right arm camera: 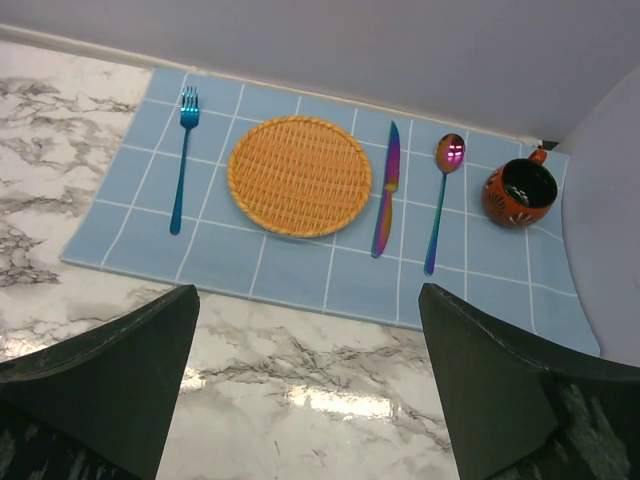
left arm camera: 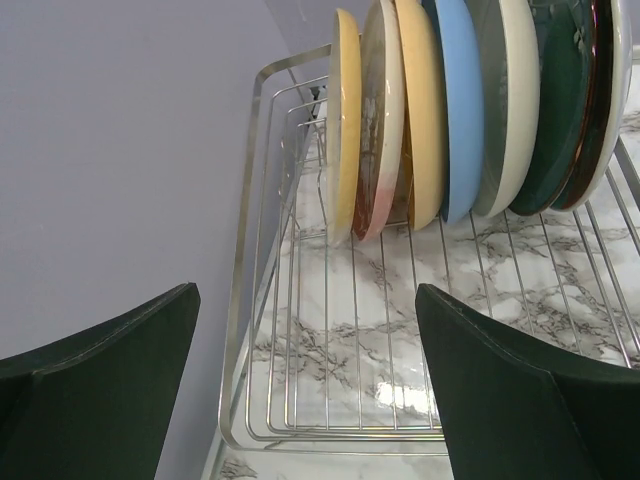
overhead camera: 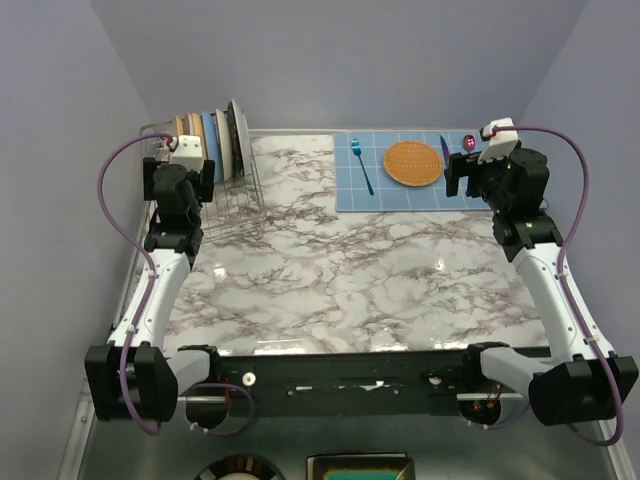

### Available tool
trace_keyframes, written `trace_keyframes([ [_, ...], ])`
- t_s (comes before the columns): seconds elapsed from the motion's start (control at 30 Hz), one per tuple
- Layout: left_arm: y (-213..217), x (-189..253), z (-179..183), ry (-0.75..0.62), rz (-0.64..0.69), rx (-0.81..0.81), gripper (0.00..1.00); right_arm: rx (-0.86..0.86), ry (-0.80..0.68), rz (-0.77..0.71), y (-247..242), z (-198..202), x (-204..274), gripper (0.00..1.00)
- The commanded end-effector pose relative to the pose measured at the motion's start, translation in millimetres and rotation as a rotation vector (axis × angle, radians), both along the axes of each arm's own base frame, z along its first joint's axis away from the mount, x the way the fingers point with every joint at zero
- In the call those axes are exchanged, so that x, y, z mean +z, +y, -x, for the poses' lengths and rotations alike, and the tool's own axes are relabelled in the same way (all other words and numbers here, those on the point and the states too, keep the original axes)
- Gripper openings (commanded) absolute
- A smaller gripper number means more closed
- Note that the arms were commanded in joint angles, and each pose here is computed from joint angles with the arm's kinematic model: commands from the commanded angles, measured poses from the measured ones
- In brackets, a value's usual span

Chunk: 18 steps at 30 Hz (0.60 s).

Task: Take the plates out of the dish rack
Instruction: Unload the plate from the dish rack.

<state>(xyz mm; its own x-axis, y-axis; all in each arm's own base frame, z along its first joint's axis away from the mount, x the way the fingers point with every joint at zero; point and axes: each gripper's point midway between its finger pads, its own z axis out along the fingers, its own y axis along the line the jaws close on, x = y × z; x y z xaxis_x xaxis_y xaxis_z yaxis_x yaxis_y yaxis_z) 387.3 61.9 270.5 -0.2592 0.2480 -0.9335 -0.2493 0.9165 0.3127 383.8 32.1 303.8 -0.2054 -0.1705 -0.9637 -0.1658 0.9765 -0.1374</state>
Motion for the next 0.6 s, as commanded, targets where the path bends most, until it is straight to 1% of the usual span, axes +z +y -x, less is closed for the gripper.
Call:
trace_keyframes([
  [0.0, 6.9, 11.3, 2.5, -0.050, -0.009, 0.034, 0.99, 0.020, -0.015, 0.004, 2.6, 2.5, 1.9, 1.00],
  [0.07, 12.8, 14.7, 4.3, -0.068, -0.013, 0.074, 0.99, 0.027, -0.013, 0.004, 3.9, 2.7, 1.1, 1.00],
  [0.13, 14.8, 14.1, 3.6, -0.062, -0.033, 0.079, 0.99, 0.030, -0.010, 0.004, 4.5, 2.5, -0.1, 1.00],
  [0.17, 16.3, 14.8, 3.4, -0.048, -0.062, 0.077, 0.99, 0.031, -0.010, 0.005, 4.4, 2.1, -0.3, 1.00],
  [0.23, 18.6, 11.4, -1.1, -0.007, -0.059, 0.094, 0.99, 0.034, -0.007, 0.006, 4.9, 2.0, -1.2, 1.00],
  [0.3, 23.5, 11.4, -5.2, 0.006, -0.051, 0.129, 0.98, 0.039, -0.006, 0.008, 5.9, 1.8, -1.8, 1.00],
  [0.47, 15.1, 9.3, -14.0, 0.015, -0.031, 0.079, 0.98, 0.047, -0.007, 0.012, 6.4, 2.6, -2.1, 1.00],
  [0.57, 20.8, 6.7, -18.5, 0.040, -0.018, 0.080, 0.96, 0.055, -0.006, 0.014, 7.8, 3.6, -3.1, 1.00],
])
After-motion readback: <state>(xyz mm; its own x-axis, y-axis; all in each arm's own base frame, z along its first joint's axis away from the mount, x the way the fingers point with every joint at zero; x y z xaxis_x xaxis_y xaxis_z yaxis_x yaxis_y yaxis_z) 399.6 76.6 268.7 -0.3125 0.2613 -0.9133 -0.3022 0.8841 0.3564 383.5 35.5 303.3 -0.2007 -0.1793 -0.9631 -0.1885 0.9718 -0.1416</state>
